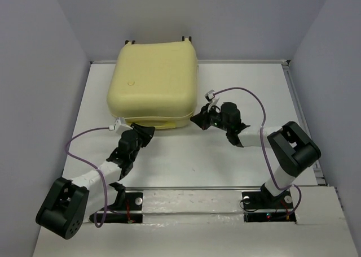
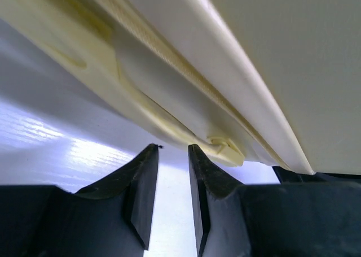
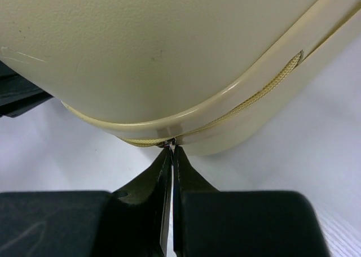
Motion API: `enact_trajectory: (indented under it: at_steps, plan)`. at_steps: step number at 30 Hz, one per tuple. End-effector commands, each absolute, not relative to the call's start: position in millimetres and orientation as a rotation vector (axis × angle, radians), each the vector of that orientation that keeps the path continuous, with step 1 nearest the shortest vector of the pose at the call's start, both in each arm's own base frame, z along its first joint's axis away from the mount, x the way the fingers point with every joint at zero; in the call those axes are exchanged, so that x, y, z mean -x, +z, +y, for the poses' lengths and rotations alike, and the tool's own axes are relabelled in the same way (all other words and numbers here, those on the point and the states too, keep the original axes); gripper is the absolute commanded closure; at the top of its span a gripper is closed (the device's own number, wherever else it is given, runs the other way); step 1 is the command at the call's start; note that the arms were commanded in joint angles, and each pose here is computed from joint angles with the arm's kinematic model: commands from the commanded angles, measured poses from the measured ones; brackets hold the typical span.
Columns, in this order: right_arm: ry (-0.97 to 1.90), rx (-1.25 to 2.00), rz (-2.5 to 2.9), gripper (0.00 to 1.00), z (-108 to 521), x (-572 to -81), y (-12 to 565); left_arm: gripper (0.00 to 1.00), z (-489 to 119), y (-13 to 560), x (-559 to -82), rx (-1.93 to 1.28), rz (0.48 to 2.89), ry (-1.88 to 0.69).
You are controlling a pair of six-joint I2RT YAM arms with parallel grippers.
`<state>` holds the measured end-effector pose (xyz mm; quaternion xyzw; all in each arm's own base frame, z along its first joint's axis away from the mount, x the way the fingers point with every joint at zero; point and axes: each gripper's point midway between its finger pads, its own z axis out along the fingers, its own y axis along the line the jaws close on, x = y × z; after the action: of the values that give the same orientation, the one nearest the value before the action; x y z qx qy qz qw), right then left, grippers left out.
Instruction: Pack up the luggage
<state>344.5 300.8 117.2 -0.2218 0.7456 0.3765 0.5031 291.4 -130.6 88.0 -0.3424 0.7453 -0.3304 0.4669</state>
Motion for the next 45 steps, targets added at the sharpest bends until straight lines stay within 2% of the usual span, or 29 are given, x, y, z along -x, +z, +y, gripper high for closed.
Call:
enact_trajectory:
  at_steps: [1,13,19,22,23,24,25,26,28,30,34,37,38,41,45]
  plan:
    - [0.688,0.373,1.775,0.93,252,-385,130,0.94,-127,110,-298,0.768,1.744,-0.804]
    - [0.721,0.431,1.865,0.93,254,-375,117,0.94,-129,110,-300,0.753,1.759,-0.797]
    - [0.726,0.390,1.897,0.93,243,-356,120,0.94,-174,151,-294,0.483,1.767,-0.861]
    - [0.737,0.348,1.901,0.93,237,-347,126,0.94,-189,147,-297,0.441,1.846,-0.830]
    - [0.735,0.341,1.908,0.93,233,-341,126,0.85,-190,145,-299,0.452,1.866,-0.821]
    - [0.735,0.327,1.903,0.93,231,-338,132,0.67,-188,135,-299,0.465,1.895,-0.793]
    - [0.737,0.320,1.924,0.93,230,-335,127,0.66,-187,133,-299,0.478,1.899,-0.789]
    - [0.756,0.323,1.930,0.93,229,-328,127,0.51,-185,124,-297,0.494,1.915,-0.777]
    - [0.795,0.340,1.928,0.93,234,-320,126,0.36,-184,112,-295,0.519,1.943,-0.772]
    - [0.777,0.365,1.921,0.93,233,-320,123,0.30,-187,106,-296,0.526,1.965,-0.774]
    - [0.766,0.457,1.905,0.92,243,-330,130,0.27,-191,105,-299,0.545,1.976,-0.792]
    - [0.728,0.508,1.942,0.80,248,-344,123,0.27,-190,102,-301,0.567,1.983,-0.794]
    - [0.711,0.509,1.959,0.70,247,-346,118,0.29,-189,100,-300,0.576,1.985,-0.794]
    - [0.693,0.532,1.963,0.53,248,-351,113,0.36,-182,92,-290,0.606,1.989,-0.796]
    - [0.663,0.554,1.955,0.51,248,-358,111,0.36,-175,88,-278,0.600,1.985,-0.801]
